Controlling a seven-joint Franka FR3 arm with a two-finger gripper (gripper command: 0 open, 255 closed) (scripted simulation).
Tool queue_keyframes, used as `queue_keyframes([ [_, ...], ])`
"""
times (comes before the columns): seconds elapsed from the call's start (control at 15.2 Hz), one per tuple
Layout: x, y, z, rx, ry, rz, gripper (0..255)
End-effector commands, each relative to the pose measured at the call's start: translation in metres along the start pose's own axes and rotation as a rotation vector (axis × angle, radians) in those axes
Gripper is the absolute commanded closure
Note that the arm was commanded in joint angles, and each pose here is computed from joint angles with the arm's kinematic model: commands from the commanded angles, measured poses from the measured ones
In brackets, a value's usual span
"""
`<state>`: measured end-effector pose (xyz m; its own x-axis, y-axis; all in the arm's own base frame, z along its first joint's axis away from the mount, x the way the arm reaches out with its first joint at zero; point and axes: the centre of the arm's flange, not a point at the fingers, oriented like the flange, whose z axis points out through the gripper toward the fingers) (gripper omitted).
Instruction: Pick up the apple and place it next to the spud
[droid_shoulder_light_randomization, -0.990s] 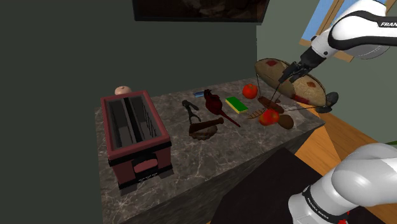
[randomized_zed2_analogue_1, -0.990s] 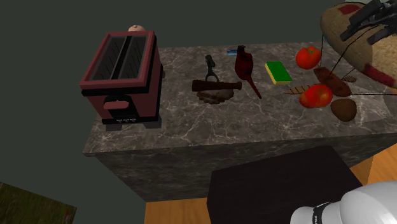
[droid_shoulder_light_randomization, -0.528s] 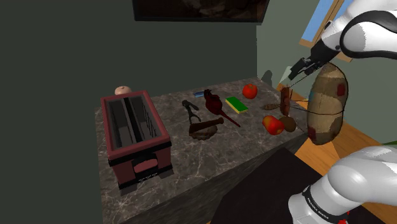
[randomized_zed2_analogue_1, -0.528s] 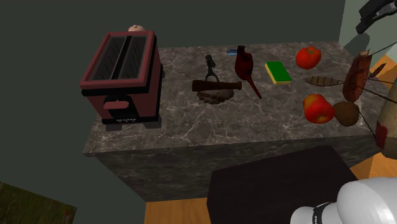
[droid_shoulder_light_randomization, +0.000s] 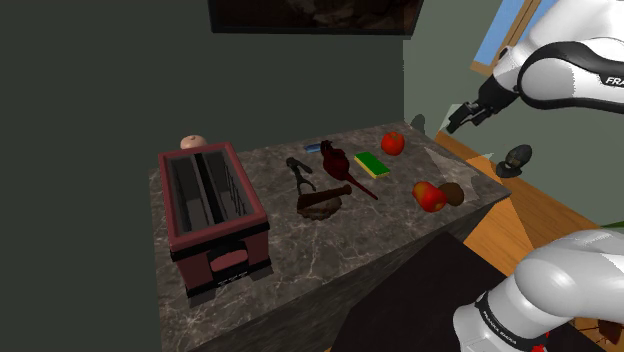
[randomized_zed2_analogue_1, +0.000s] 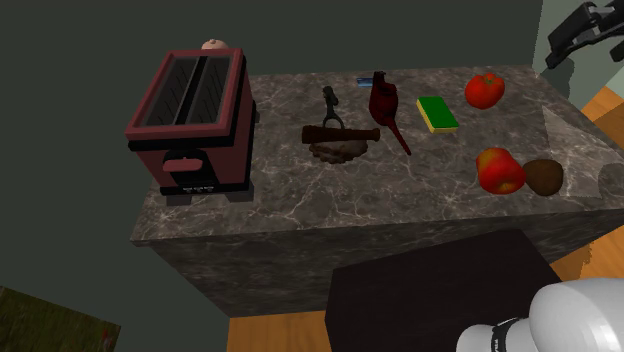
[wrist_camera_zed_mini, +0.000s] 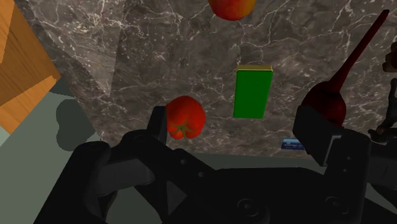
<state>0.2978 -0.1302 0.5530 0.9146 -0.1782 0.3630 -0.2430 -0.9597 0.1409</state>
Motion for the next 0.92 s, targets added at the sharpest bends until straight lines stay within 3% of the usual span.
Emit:
queue_keyframes([
  [0.0, 0.0001, 0.0001, 0.0018, 0.0, 0.001, 0.0, 0],
  [0.33, 0.0001, 0.0, 0.0018, 0.0, 0.0, 0.0, 0],
  [0.4, 0.0001, 0.0, 0.0018, 0.0, 0.0, 0.0, 255],
  [0.86, 0.0001, 0.0, 0.0018, 0.0, 0.0, 0.0, 255],
])
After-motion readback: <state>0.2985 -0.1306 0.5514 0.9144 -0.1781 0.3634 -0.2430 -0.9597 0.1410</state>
